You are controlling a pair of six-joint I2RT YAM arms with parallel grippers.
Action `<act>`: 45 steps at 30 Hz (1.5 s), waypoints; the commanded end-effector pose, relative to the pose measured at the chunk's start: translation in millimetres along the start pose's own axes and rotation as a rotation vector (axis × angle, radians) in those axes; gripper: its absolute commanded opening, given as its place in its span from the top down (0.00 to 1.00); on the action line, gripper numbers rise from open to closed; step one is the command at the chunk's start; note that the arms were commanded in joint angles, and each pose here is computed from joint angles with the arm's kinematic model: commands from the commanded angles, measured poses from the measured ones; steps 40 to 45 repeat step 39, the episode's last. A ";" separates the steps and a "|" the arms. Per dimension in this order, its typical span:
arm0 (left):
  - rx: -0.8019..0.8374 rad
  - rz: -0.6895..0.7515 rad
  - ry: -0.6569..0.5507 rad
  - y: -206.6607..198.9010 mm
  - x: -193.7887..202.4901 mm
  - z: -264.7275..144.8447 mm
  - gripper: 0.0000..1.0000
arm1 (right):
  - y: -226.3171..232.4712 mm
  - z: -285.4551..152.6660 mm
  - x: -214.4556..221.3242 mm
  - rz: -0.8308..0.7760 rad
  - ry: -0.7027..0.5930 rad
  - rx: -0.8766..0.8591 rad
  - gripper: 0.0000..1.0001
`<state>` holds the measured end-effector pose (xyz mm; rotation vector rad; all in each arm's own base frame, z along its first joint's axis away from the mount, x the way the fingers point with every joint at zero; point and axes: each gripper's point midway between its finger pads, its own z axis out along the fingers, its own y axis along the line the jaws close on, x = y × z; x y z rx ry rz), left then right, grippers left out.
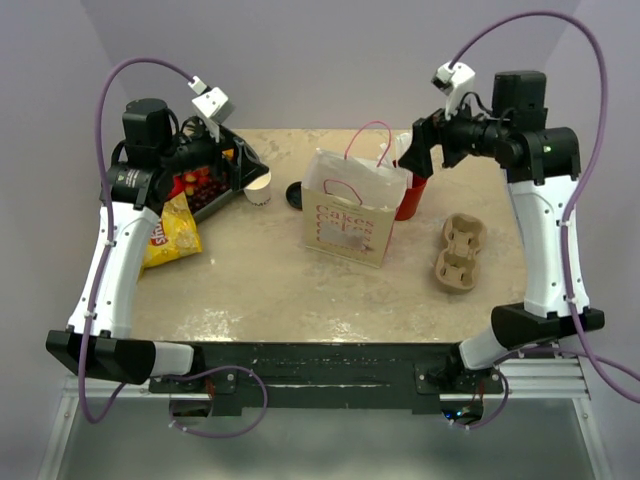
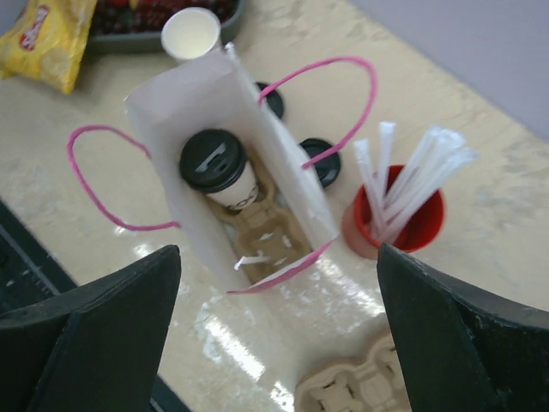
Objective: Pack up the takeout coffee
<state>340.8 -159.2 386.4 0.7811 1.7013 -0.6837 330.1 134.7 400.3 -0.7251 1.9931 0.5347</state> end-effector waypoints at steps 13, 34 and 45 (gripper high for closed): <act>-0.187 -0.077 -0.012 31.2 11.7 -16.4 0.01 | -86.6 -54.7 37.3 0.264 -0.073 0.710 0.01; -0.563 -0.047 -0.072 127.0 -51.1 -36.8 0.01 | -136.6 -129.0 -35.5 0.175 -0.232 1.047 0.01; -0.756 0.014 -0.147 149.9 -77.8 -71.5 0.01 | -120.0 -169.5 -68.5 0.094 -0.443 1.075 0.01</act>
